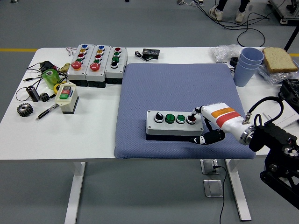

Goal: Pick up the button,place it on the desk,press the button,press the button

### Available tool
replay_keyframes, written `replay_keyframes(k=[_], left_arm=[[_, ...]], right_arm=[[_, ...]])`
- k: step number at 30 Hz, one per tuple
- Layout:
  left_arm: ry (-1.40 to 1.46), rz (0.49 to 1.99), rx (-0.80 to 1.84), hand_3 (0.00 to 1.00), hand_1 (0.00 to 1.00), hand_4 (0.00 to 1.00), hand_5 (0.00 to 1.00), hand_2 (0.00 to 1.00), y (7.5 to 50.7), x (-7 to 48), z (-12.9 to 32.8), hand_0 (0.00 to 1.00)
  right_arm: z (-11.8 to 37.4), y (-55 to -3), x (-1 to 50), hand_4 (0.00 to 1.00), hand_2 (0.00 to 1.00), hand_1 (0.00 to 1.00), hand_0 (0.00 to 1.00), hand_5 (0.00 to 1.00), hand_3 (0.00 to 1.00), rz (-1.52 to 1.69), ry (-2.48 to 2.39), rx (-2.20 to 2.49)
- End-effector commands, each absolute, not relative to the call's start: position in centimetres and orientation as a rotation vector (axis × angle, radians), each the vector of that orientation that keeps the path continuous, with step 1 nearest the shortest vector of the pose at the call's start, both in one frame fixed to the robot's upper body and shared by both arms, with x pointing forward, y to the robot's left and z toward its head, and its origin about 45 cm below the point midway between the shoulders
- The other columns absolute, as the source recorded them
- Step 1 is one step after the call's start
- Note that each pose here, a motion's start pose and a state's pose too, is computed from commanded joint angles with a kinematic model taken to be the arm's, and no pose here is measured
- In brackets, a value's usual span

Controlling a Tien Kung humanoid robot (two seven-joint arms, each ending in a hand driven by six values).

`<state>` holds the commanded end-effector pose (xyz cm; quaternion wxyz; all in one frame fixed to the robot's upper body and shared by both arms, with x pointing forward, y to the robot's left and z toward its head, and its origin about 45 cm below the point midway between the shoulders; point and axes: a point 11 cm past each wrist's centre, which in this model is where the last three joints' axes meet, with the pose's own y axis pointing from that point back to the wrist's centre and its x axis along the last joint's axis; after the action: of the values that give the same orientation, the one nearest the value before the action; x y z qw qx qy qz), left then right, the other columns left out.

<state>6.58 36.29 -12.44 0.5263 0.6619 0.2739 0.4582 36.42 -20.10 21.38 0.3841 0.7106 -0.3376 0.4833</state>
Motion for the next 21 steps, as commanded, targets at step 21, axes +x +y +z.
replay_keyframes(k=[21], left_arm=[[0.661, 1.089, 1.586, 0.591, 0.658, 0.343, 0.643, 0.681, 36.2, 6.2, -12.5, 0.625]], right_arm=[[23.1, -17.4, 37.0, 0.964, 0.168, 0.002, 0.129, 0.403, 0.608, 1.304, -0.950, 1.835]])
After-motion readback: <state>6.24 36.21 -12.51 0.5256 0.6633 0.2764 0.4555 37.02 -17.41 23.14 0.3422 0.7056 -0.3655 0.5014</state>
